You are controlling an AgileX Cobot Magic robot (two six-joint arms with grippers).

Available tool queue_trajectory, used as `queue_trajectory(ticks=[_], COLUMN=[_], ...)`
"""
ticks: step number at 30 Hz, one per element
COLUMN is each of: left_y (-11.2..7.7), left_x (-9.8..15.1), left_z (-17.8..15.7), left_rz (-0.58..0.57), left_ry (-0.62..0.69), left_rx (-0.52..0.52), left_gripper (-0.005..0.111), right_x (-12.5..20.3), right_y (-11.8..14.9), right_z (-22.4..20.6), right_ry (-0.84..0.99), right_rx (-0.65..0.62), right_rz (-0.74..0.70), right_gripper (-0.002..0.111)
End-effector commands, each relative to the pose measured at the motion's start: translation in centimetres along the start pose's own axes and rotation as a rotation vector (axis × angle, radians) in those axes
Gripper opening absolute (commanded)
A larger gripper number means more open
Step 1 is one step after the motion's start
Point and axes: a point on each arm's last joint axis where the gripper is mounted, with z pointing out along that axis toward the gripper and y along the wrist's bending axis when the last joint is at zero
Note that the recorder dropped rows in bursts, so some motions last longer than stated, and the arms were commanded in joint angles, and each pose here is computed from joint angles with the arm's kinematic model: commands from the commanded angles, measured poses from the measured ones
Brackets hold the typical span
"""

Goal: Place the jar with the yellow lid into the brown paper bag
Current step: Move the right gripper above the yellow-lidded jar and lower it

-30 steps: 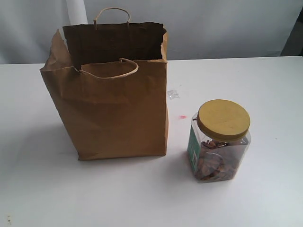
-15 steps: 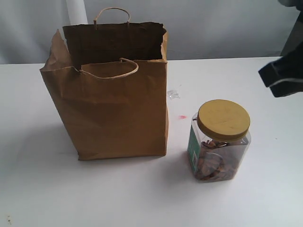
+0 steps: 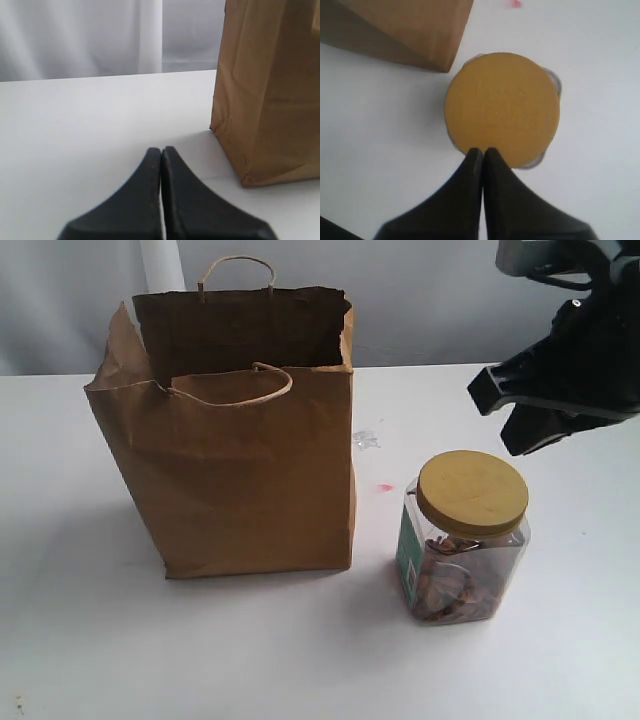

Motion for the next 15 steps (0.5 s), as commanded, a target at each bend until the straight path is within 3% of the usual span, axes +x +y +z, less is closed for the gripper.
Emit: queue_trajectory(ticks=[1, 4, 7, 10, 15], left_y=[-0.06, -0.06, -0.06, -0.06, -0.06], left_x=[-0.14, -0.14, -0.14, -0.14, -0.14], left_z=[0.00, 0.00, 0.00, 0.00, 0.00], left_rz=[-0.006, -0.006, -0.006, -0.006, -0.006], left_ry=[-0.008, -0.008, -0.008, -0.008, -0.008], left_rx=[0.008, 0.008, 0.008, 0.008, 0.008], left_gripper=[0.001, 0.001, 0.001, 0.001, 0.001], right_x=[-0.51, -0.56, -0.55, -0.52, -0.53], right_y=[-0.07, -0.08, -0.08, 0.00, 0.09], right_z=[-0.42, -0.41, -0.41, -0.41, -0.41], right_ry=[-0.057, -0.063, -0.062, -0.059, -0.061], right_rx=[-0.007, -0.006, -0.005, -0.012, -0.023], right_rz=[-0.003, -0.003, -0.053, -0.083, -0.075], right_gripper=[0.000, 0.000, 0.010, 0.038, 0.101])
